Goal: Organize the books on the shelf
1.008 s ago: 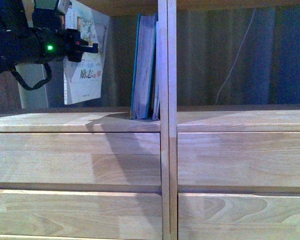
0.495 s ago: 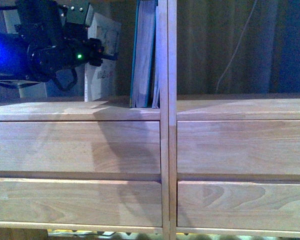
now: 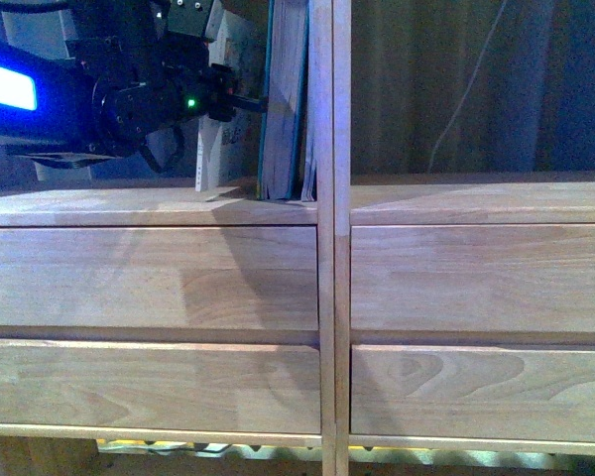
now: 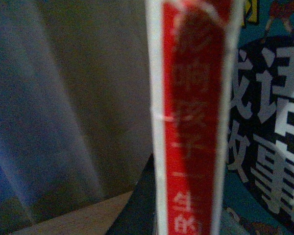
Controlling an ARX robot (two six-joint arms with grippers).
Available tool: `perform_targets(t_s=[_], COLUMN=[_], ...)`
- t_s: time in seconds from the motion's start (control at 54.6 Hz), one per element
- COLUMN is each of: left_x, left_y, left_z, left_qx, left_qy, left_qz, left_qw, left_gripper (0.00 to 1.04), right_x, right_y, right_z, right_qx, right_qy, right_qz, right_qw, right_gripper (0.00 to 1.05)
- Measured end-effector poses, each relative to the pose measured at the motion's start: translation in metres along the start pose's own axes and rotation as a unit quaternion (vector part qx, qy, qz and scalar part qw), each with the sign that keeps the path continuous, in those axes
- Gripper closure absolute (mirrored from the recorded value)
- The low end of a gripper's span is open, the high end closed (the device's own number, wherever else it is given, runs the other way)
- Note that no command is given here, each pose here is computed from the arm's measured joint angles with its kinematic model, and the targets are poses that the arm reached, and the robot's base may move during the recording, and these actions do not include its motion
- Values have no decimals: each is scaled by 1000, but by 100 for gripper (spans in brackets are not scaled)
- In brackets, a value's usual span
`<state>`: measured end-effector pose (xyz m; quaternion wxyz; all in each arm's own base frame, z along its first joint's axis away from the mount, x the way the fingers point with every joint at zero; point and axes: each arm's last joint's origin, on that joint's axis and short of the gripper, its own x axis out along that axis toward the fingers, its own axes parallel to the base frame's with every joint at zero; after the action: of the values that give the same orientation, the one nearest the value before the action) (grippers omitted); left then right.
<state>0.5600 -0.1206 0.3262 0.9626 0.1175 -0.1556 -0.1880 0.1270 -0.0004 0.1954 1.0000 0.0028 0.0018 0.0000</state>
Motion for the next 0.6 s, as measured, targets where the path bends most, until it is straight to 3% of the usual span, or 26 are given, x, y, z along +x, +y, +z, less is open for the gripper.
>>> perform_targets(t_s=[0.275,0.422,0.605], left_x=[3,4,3], left_y=[-5,-9,-13], left_z=[-9,-9,-15], left_qx=[-2,-3,0], left_qy=[11,10,11], left_qz=[-1,-2,-13], left_qw=[1000,1000,1000], left_gripper=[98,98,70], right_x=[0,0,0], right_y=[0,0,0], right_z=[0,0,0], right_qx=[0,0,0], right_qy=[0,-1,-1], right_qz=[0,0,0], right_qw=[1000,1000,1000], right_gripper=[6,7,7])
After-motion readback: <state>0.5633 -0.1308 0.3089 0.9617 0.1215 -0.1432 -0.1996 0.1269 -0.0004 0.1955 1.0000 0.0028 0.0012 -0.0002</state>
